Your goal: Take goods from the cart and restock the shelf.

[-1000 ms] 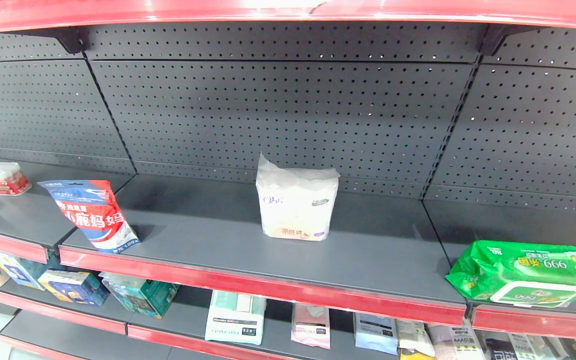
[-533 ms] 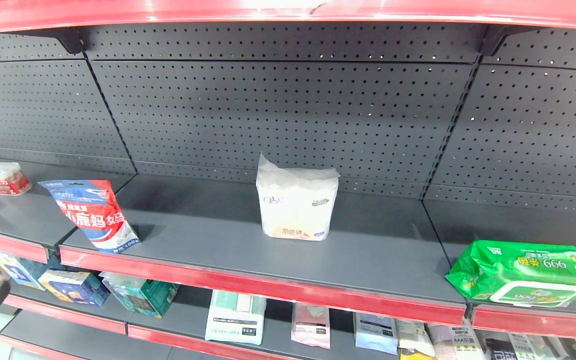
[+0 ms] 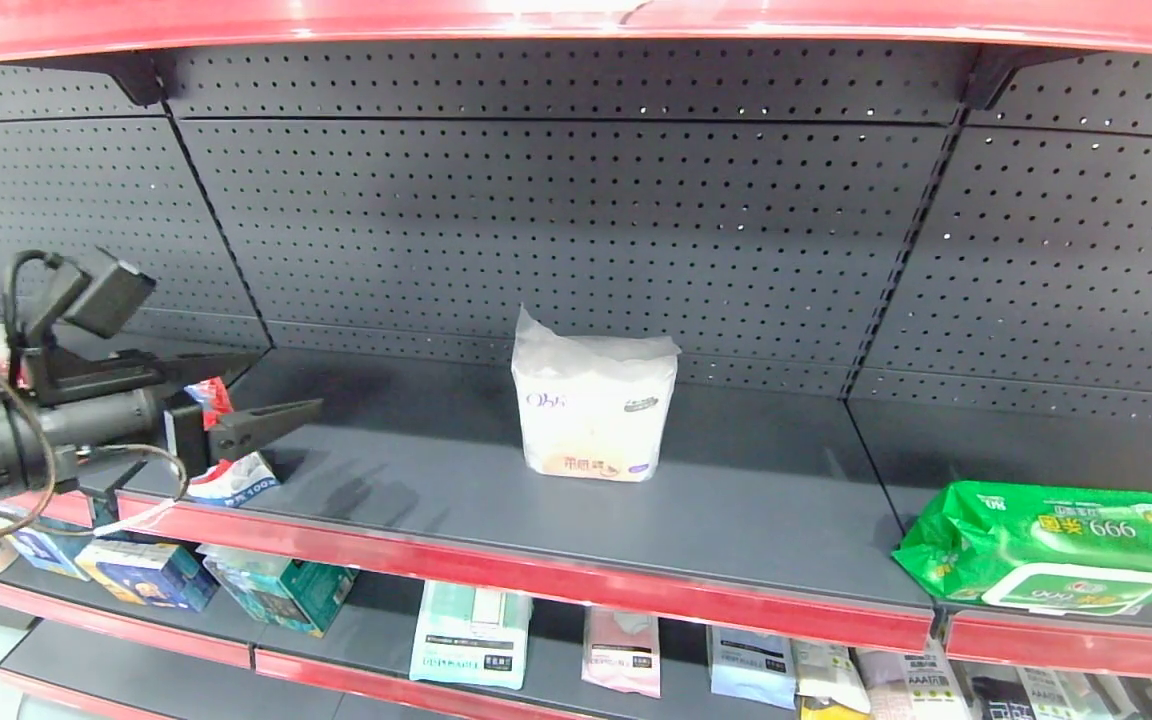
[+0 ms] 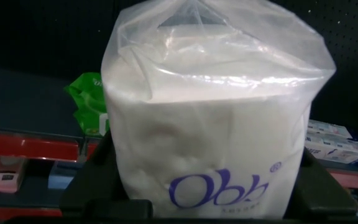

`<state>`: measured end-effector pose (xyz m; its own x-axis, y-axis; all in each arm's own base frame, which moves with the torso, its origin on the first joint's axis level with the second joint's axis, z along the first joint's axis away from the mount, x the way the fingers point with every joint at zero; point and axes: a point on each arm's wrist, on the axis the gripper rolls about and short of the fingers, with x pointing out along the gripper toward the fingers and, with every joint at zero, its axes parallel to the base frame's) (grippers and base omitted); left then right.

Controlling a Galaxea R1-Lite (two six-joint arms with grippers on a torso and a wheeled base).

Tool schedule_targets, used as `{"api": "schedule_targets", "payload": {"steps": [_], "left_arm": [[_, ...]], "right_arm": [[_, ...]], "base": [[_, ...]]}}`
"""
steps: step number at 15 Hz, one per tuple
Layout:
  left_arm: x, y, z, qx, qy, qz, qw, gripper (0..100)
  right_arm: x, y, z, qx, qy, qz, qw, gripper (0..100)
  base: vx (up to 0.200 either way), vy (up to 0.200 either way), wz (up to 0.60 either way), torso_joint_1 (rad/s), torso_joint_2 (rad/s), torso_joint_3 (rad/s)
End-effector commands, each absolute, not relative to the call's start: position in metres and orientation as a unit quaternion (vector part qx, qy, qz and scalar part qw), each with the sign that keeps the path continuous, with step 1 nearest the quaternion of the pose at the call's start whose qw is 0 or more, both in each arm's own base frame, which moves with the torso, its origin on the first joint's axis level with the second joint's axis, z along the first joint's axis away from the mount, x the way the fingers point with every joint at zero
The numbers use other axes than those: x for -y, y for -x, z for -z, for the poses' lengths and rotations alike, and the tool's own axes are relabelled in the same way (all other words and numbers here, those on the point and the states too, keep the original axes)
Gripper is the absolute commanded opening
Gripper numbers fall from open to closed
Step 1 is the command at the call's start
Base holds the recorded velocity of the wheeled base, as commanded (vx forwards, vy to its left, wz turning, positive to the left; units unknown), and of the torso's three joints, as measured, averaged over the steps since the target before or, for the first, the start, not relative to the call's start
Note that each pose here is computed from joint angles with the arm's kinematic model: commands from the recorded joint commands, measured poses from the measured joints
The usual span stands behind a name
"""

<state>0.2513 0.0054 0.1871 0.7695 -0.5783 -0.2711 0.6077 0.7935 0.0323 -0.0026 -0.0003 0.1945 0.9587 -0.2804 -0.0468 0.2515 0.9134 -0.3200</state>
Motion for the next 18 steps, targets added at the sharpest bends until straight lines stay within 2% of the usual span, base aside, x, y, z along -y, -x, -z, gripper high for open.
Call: {"api": "schedule_targets", "payload": {"steps": [1,3,6,9,14,18], "left_arm": [[0.005,-0.289,-0.151,-0.165,-0.05,0.372,0.912,100],[0.025,-0.307,-0.138,-0.176,-0.048,0.412,0.893,100],[0.041,-0.336,-0.138,-0.147,-0.04,0.484,0.862,100],[0.049,-0.368,-0.132,-0.126,-0.039,0.514,0.848,100],[0.068,-0.383,-0.118,-0.121,-0.051,0.542,0.83,100],[0.085,-0.396,-0.115,-0.109,-0.058,0.558,0.821,100]], "right_arm": [[0.001,0.0,-0.194,-0.052,0.159,0.137,0.976,0],[0.001,0.0,-0.194,-0.055,0.168,0.136,0.975,0],[0.001,-0.001,-0.192,-0.062,0.174,0.135,0.973,0],[0.001,-0.001,-0.194,-0.062,0.189,0.137,0.97,0],[0.002,-0.001,-0.194,-0.064,0.191,0.15,0.968,0],[0.002,0.0,-0.192,-0.067,0.191,0.155,0.967,0]], "base": [[0.0,0.0,0.0,0.0,0.0,0.0],[0.0,0.0,0.0,0.0,0.0,0.0],[0.0,0.0,0.0,0.0,0.0,0.0],[0.0,0.0,0.0,0.0,0.0,0.0],[0.0,0.0,0.0,0.0,0.0,0.0],[0.0,0.0,0.0,0.0,0.0,0.0]]}}
